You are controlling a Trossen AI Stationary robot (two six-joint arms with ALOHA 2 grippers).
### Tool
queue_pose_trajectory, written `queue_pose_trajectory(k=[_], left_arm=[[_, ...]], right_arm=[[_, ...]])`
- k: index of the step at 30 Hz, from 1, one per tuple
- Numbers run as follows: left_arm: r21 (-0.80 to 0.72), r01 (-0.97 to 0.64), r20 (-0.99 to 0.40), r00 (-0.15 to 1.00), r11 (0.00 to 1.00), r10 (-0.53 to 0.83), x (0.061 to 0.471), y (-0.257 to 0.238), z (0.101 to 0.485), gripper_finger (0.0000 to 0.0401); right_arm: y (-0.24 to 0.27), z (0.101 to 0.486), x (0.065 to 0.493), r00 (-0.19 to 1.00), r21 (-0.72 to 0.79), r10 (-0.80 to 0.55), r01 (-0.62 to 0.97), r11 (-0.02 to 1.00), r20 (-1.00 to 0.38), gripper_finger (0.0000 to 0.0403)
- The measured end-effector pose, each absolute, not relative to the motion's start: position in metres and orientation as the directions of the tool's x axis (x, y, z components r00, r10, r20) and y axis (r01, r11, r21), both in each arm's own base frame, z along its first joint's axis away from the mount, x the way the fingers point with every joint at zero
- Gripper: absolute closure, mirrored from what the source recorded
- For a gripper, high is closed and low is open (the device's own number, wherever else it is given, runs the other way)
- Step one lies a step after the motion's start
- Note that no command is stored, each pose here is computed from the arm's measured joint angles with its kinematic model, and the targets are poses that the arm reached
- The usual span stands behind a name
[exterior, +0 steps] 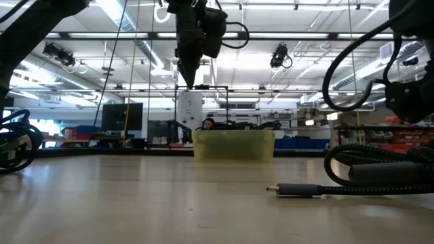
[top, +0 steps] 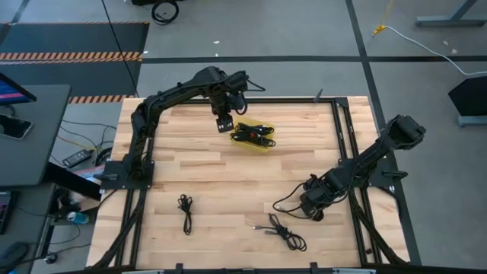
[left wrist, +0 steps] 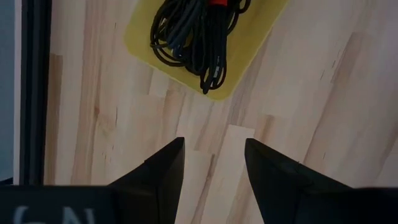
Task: Pick and place USB-C Cables
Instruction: Put the black charger cable into the yellow bin
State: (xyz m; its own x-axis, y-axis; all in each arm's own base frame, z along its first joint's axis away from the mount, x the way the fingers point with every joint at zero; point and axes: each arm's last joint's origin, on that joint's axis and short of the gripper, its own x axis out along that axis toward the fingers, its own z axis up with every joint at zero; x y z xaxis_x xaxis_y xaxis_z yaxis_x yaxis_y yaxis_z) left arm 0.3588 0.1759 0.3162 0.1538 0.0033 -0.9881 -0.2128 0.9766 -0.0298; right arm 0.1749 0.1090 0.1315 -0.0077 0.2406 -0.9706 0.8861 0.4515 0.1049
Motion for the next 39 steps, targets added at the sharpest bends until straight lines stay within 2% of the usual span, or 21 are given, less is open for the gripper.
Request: queue_pose_trajectory(k=[1,7,13,18,23,31,39], left_arm=[[-0.031,-0.214,-0.989,0.149,0.976,0.001,0.358,0.176,0.316,0.0225],[-0.042,-0.216,-0.994,0.108,0.975,-0.019,0.354,0.174,0.316,0.0225],[-0.049,-0.235,-0.996,0.088,0.971,-0.029,0.352,0.173,0.315,0.0225],[-0.049,-0.235,-0.996,0.088,0.971,-0.029,0.352,0.173,0.315,0.0225],[-0.049,-0.242,-0.996,0.088,0.969,-0.028,0.352,0.173,0.315,0.0225],[-0.049,-0.246,-0.996,0.088,0.968,-0.028,0.352,0.173,0.315,0.0225],[-0.05,-0.269,-0.996,0.087,0.962,-0.027,0.351,0.176,0.315,0.0225]], right_arm=[[0.109,0.133,0.176,0.008,0.124,0.25,0.882,0.454,-0.968,0.0382],[0.103,0.152,0.18,0.102,0.2,0.243,0.882,0.426,-0.965,0.0383],[0.076,0.2,0.196,0.303,0.32,0.109,0.859,0.4,-0.947,0.0384],[0.038,0.239,0.21,0.417,0.363,-0.005,0.798,0.482,-0.909,0.0384],[-0.008,0.261,0.225,0.472,0.339,-0.069,0.72,0.605,-0.879,0.0384],[-0.085,0.27,0.249,0.491,0.254,-0.102,0.605,0.754,-0.865,0.0385],[-0.145,0.262,0.293,0.5,0.236,-0.042,0.479,0.845,-0.865,0.0385]])
